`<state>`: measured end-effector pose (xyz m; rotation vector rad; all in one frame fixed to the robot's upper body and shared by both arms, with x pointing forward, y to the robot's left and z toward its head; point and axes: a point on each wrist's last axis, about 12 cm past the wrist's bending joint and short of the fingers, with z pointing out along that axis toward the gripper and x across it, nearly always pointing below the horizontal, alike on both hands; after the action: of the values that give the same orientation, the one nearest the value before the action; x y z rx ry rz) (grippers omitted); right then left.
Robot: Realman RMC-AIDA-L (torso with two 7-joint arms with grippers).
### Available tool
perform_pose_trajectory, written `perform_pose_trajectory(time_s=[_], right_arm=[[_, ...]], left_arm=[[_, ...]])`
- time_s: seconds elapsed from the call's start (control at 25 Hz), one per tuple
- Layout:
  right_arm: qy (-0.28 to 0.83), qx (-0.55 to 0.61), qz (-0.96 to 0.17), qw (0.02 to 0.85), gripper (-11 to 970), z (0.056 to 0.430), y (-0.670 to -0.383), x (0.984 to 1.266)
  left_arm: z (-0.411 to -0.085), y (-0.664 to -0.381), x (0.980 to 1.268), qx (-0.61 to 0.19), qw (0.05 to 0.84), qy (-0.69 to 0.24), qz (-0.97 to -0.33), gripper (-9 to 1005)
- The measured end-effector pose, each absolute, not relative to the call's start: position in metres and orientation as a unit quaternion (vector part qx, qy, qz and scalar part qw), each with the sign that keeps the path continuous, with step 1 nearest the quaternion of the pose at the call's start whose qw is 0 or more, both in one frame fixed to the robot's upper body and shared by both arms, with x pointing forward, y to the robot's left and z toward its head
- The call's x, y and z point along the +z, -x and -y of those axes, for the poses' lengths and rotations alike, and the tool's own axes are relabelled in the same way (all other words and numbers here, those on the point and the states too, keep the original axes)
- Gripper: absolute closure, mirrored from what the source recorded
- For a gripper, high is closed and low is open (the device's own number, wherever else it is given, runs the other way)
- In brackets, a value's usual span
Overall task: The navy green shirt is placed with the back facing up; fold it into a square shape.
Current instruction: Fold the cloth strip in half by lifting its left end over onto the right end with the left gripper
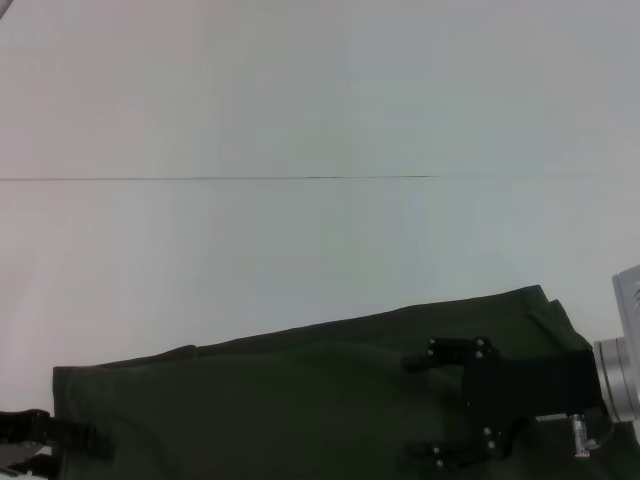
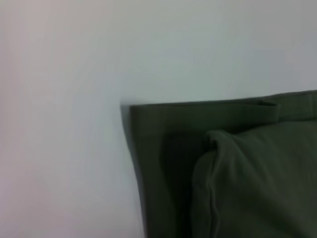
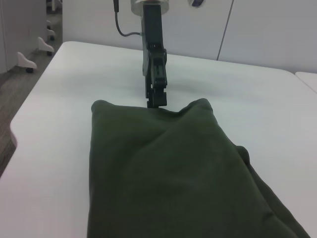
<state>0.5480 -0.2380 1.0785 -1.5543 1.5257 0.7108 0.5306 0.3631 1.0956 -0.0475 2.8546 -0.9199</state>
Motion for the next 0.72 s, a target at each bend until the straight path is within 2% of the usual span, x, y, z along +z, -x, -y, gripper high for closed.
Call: perform_pose_trajectory(time_s=[0.72], right_arm=[[0.618,0.283,-0.607,0.412,34,0.238,-0.548,1.079]], left_arm=[[-0.351,-0.535,1.096,-0.344,0.075,0.008,-0.936,50]])
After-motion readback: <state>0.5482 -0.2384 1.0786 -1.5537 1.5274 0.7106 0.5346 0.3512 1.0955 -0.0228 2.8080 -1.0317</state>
